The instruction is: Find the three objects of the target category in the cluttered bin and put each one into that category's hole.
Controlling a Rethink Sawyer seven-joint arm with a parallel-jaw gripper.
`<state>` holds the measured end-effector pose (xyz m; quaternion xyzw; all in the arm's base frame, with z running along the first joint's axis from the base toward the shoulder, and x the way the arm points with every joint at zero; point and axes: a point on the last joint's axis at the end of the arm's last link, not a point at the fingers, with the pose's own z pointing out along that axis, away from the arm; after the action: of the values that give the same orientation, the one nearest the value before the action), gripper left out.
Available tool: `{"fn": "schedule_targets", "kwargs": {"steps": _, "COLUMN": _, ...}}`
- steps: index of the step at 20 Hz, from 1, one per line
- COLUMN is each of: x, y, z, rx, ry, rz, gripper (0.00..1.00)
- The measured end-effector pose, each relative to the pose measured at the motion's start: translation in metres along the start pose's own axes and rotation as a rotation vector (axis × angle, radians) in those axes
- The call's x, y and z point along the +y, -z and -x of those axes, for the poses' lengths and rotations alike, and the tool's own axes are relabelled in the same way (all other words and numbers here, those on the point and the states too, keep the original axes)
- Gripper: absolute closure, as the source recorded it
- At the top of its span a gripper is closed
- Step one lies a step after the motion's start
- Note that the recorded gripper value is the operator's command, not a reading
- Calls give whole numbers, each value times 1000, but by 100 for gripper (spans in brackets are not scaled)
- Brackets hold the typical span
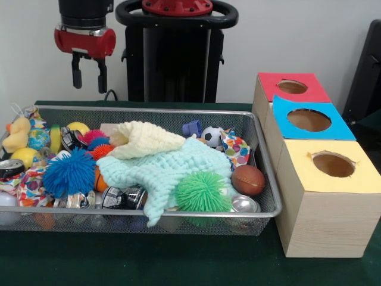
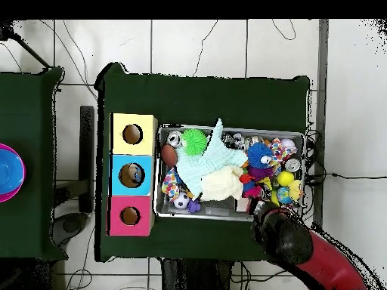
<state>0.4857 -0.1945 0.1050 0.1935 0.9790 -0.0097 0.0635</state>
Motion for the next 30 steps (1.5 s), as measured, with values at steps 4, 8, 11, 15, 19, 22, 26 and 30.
{"fn": "schedule_targets", "kwargs": {"steps": 4, "x": -5, "y": -6, "z": -5, "rx": 15, "ry": -8, "rz": 4, "gripper": 0}}
{"fn": "schedule_targets", "kwargs": {"steps": 8, "x": -3, "y": -13, "z": -11, "rx": 30, "ry": 11, "rz": 6, "gripper": 0}}
{"fn": "schedule_targets", "kwargs": {"steps": 11, "x": -2, "y": -19, "z": -14, "rx": 39, "ry": 34, "rz": 5, "gripper": 0}}
{"fn": "schedule_targets", "kwargs": {"steps": 15, "x": -8, "y": -31, "z": -17, "rx": 49, "ry": 66, "rz": 2, "gripper": 0}}
{"fn": "schedule_targets", "kwargs": {"steps": 19, "x": -21, "y": -41, "z": -14, "rx": 48, "ry": 73, "rz": -4, "gripper": 0}}
{"fn": "schedule_targets", "kwargs": {"steps": 22, "x": -35, "y": -48, "z": -6, "rx": 36, "ry": 68, "rz": -8, "gripper": 0}}
{"fn": "schedule_targets", "kwargs": {"steps": 26, "x": -48, "y": -51, "z": 5, "rx": 23, "ry": 58, "rz": -7, "gripper": 0}}
{"fn": "schedule_targets", "kwargs": {"steps": 30, "x": -60, "y": -49, "z": 16, "rx": 18, "ry": 48, "rz": -7, "gripper": 0}}
